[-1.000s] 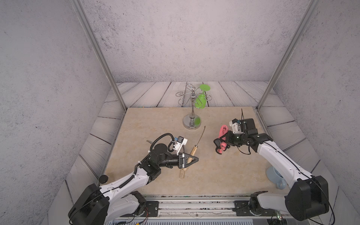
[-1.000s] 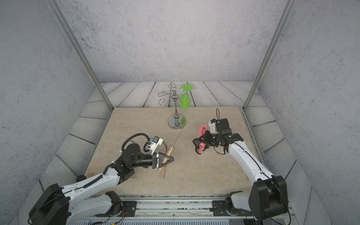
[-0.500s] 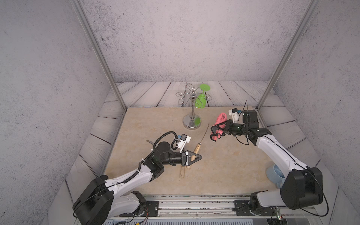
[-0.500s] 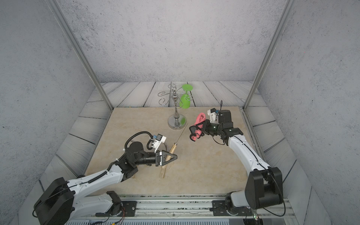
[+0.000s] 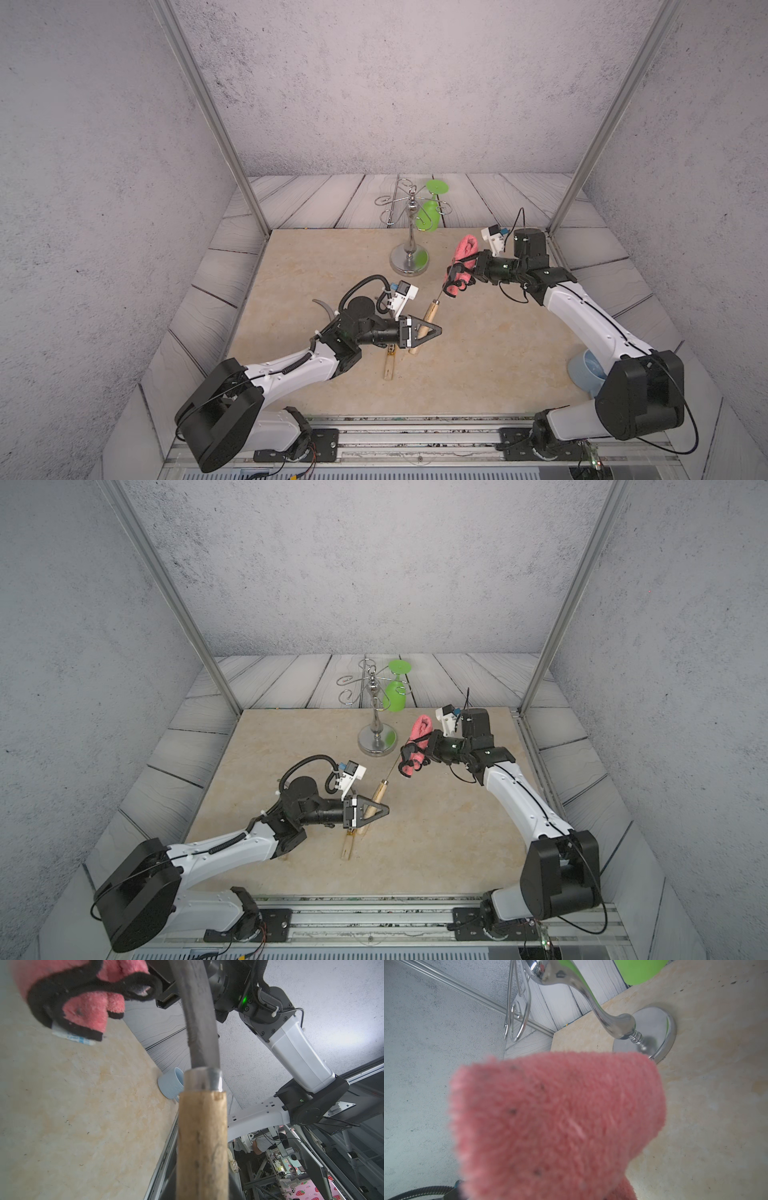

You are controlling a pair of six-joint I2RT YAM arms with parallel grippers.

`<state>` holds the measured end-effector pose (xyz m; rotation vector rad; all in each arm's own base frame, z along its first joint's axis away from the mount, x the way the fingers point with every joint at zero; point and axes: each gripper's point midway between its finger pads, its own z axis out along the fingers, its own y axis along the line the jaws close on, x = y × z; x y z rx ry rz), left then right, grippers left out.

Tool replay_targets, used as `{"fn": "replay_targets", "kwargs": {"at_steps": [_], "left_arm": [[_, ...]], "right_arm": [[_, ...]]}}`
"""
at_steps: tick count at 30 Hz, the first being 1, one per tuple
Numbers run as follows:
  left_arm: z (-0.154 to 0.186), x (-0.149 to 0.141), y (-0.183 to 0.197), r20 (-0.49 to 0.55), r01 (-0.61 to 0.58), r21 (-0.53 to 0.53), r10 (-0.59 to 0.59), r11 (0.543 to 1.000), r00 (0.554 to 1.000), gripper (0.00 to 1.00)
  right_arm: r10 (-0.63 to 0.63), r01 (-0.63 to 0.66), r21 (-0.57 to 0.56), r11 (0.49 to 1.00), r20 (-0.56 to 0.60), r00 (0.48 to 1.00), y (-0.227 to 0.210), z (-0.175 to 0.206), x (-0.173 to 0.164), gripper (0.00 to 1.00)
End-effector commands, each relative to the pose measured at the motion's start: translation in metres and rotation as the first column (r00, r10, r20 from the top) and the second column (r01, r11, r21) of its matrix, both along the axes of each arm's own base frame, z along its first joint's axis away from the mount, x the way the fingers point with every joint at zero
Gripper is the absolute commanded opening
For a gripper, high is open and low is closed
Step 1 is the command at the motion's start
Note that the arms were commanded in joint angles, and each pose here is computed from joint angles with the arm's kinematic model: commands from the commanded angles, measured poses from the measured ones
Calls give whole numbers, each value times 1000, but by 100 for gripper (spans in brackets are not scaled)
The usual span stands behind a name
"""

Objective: Wipe small sickles with rags
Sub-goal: Wipe the small sickle.

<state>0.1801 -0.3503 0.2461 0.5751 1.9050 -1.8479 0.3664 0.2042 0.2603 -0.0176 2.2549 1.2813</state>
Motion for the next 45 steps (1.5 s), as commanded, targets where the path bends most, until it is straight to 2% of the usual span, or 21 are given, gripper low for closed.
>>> {"fn": "replay_targets", "kwargs": {"at_steps": [1, 17, 24, 28, 35, 38, 42, 45], "left_arm": [[29, -6, -7, 51, 49, -86, -45, 995, 998, 0], [36, -1, -18, 54, 87, -97, -82, 991, 995, 0], [34, 5, -21, 43, 83, -90, -80, 992, 996, 0], [32, 16, -18, 33, 53, -86, -51, 995, 998, 0], [42, 55, 13, 28, -84, -94, 87, 992, 996, 0], [48, 59, 20, 46, -113, -93, 118, 989, 992, 0], [47, 50, 24, 57, -99, -76, 104, 992, 993, 0], [43, 41, 28, 55, -94, -74, 98, 993, 994, 0]], "right_arm": [[88, -91, 33, 995, 70, 994, 19, 22, -4, 11], [315, -291, -132, 947, 236, 919, 48, 45, -67, 9], [378, -319, -245, 916, 251, 891, 51, 40, -93, 9], [384, -322, -263, 910, 235, 893, 48, 34, -103, 9], [340, -282, -291, 914, 174, 924, 29, 9, -124, 9], [281, -226, -330, 917, 128, 951, 15, -5, -124, 9], [162, -120, -306, 944, 115, 980, -1, -2, -106, 9], [44, -13, -231, 973, 132, 990, -14, 17, -78, 9]]}}
